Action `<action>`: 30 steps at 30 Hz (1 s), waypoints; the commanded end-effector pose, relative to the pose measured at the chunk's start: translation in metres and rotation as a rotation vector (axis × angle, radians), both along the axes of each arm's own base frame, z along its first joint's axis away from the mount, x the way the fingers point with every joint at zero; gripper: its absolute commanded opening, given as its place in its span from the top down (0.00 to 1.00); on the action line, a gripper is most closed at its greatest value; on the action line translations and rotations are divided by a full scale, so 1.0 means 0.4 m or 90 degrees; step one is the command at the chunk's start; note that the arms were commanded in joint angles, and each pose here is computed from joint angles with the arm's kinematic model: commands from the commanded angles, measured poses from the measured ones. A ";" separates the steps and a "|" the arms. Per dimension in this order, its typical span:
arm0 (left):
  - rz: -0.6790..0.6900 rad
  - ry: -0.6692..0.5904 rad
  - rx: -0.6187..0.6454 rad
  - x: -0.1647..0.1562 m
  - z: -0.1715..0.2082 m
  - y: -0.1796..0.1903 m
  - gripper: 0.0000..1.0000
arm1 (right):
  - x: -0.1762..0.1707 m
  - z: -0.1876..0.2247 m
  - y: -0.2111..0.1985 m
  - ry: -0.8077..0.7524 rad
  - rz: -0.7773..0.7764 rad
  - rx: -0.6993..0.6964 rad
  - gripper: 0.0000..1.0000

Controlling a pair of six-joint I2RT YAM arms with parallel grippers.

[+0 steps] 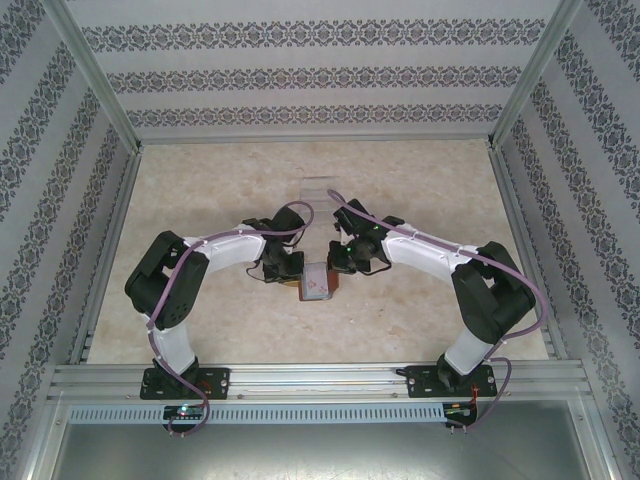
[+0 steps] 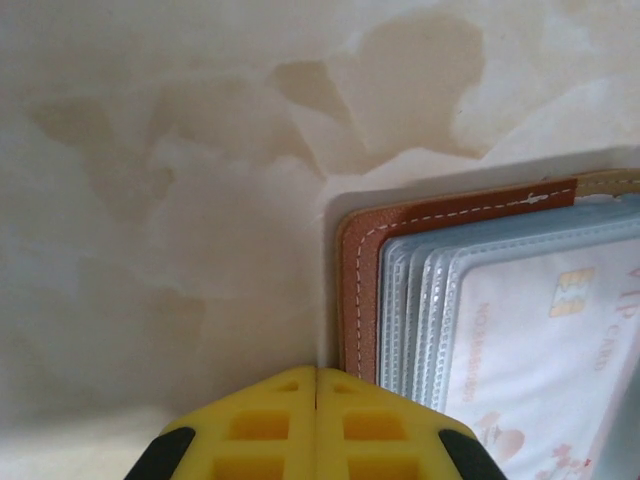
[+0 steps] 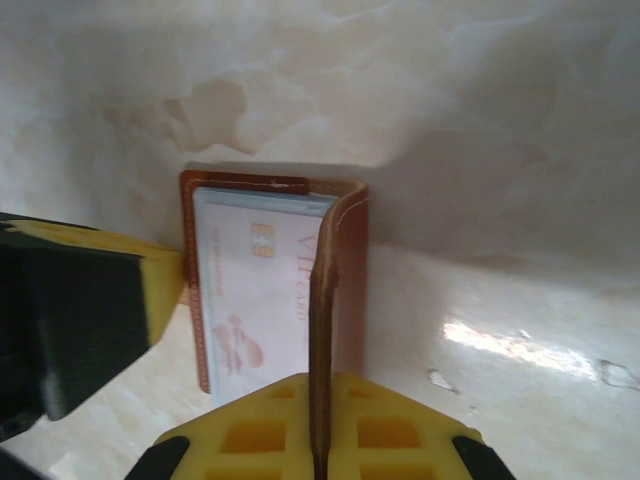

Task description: Take the credit cards out of the card holder

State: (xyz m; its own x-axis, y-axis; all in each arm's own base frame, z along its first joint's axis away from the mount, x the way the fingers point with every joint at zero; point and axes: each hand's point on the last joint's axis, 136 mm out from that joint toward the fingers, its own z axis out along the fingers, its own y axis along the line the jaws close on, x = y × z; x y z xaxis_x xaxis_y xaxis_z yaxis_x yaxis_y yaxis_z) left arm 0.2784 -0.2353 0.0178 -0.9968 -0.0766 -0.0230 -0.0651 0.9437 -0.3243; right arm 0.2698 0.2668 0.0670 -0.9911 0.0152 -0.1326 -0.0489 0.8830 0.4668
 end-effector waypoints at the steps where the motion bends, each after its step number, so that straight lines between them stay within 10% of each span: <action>1: -0.010 0.034 0.007 -0.033 -0.055 0.003 1.00 | 0.004 0.009 0.046 0.013 -0.008 0.081 1.00; 14: -0.003 0.019 0.015 -0.028 -0.046 0.012 1.00 | -0.008 -0.005 0.088 0.057 -0.029 0.190 1.00; 21: -0.005 0.020 0.051 -0.032 -0.063 0.037 1.00 | -0.004 -0.037 -0.045 0.034 -0.068 0.049 0.95; 30: -0.006 0.021 0.062 -0.035 -0.060 0.046 1.00 | -0.019 -0.058 -0.151 0.023 -0.061 -0.084 0.65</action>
State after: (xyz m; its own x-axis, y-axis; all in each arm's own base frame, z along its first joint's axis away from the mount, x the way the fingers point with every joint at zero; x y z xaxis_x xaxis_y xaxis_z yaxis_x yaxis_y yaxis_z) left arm 0.2793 -0.2343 0.0171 -0.9964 -0.0780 -0.0324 -0.0635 0.9447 -0.3218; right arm 0.2672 0.2301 0.0472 -0.9890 0.1199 -0.0864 0.0676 0.8870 0.4568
